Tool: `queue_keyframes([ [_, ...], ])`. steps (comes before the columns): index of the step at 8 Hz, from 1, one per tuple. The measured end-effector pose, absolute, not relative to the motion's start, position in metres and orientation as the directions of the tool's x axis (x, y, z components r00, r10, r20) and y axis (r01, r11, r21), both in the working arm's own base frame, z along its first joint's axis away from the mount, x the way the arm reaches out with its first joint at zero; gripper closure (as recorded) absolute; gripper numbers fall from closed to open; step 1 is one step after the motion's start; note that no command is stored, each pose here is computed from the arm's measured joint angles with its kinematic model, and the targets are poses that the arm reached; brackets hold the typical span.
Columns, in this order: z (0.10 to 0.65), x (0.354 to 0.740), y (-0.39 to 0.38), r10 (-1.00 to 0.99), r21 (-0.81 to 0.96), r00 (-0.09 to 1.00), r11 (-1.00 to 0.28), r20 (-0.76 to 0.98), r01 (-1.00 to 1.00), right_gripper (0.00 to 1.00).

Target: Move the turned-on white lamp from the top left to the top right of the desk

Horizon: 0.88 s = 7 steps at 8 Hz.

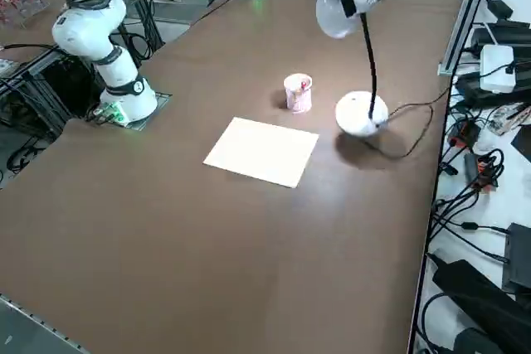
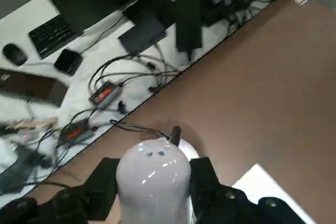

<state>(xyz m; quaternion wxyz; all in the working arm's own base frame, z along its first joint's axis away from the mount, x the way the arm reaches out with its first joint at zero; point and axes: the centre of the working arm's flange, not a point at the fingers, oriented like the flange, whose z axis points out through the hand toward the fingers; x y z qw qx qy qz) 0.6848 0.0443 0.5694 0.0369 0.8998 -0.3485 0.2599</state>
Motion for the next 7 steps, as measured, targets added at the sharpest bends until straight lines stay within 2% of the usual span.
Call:
queue_keyframes([
  [1,0.563,0.689,-0.016,-0.618,-0.083,0.609,-0.733,0.497,-0.675,0.26],
  [4,0.531,0.682,-0.16,-0.557,0.073,0.671,-0.74,0.489,-0.668,0.26],
  [7,0.517,0.672,-0.202,-0.532,0.143,0.702,-0.74,0.474,-0.657,0.26],
])
